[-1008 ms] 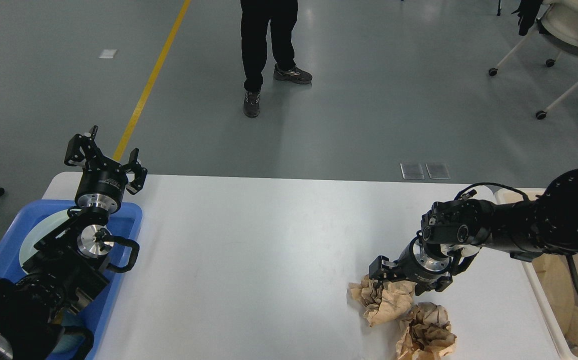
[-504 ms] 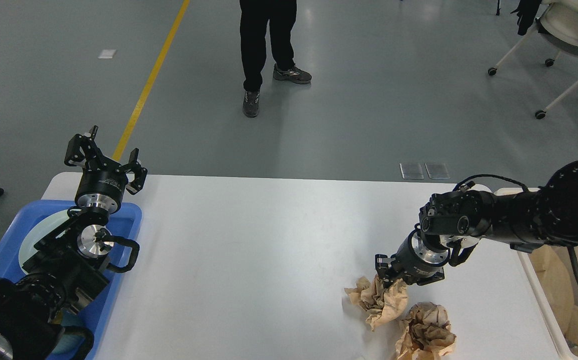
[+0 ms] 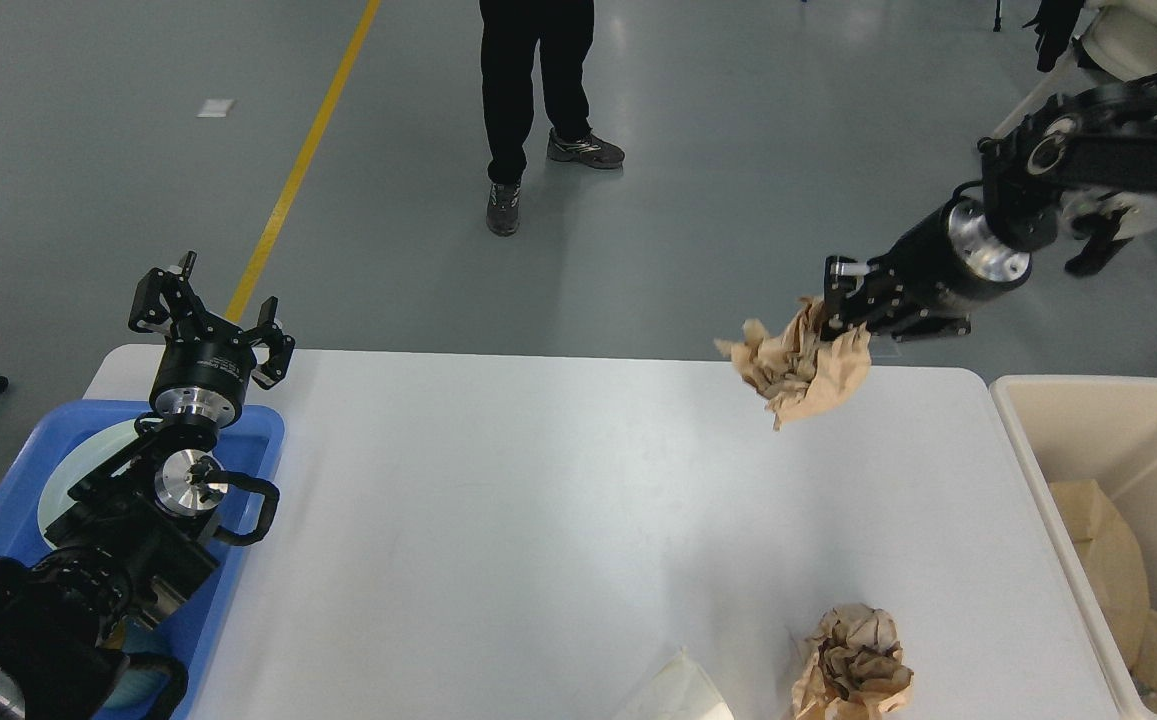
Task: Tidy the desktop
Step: 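Lift the crumpled paper and drop it into the beige bin, then move the right gripper down to the second crumpled brown paper, then close the right gripper on the second crumpled paper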
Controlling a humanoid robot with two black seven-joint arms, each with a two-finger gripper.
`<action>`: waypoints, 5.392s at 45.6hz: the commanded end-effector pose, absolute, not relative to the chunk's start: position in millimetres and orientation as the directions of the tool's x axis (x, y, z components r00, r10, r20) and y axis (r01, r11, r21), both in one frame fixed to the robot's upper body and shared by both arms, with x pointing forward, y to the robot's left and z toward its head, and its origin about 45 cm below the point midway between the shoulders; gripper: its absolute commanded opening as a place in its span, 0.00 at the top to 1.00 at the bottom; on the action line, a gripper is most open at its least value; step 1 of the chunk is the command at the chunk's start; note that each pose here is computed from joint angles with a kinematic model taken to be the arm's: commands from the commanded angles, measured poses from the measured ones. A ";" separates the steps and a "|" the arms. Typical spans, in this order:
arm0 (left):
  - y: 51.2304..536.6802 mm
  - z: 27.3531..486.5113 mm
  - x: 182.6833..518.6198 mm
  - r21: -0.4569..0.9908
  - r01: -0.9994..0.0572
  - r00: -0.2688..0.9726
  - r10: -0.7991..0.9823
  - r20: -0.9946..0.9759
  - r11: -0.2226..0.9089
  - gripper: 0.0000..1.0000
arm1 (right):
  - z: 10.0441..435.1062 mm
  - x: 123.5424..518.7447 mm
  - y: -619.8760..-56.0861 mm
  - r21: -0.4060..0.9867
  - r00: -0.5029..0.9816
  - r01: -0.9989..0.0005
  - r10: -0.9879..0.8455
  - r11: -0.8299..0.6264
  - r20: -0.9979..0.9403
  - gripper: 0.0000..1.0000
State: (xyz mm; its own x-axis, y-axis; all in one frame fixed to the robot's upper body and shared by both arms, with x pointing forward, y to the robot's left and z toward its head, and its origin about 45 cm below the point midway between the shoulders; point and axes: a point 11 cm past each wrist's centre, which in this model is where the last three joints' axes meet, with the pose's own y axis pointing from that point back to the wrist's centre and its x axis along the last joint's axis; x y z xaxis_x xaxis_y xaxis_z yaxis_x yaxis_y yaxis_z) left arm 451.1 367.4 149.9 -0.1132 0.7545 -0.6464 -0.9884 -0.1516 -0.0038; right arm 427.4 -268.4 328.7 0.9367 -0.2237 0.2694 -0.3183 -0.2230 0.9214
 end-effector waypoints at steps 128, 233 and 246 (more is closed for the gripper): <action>367.3 149.9 451.1 -0.004 -0.988 -0.113 0.754 -0.647 -0.152 0.04 | 420.8 423.0 -262.6 0.958 0.962 -0.271 -0.052 -0.094 0.267 0.00; 367.3 149.9 451.1 -0.004 -0.988 -0.113 0.754 -0.647 -0.152 0.04 | 63.6 284.7 -323.3 0.989 0.931 0.109 -0.340 -0.098 -0.136 0.00; 367.3 149.9 451.1 -0.004 -0.988 -0.113 0.754 -0.647 -0.152 0.04 | 57.2 283.8 -320.0 0.992 0.935 0.094 -0.334 -0.086 -0.117 0.86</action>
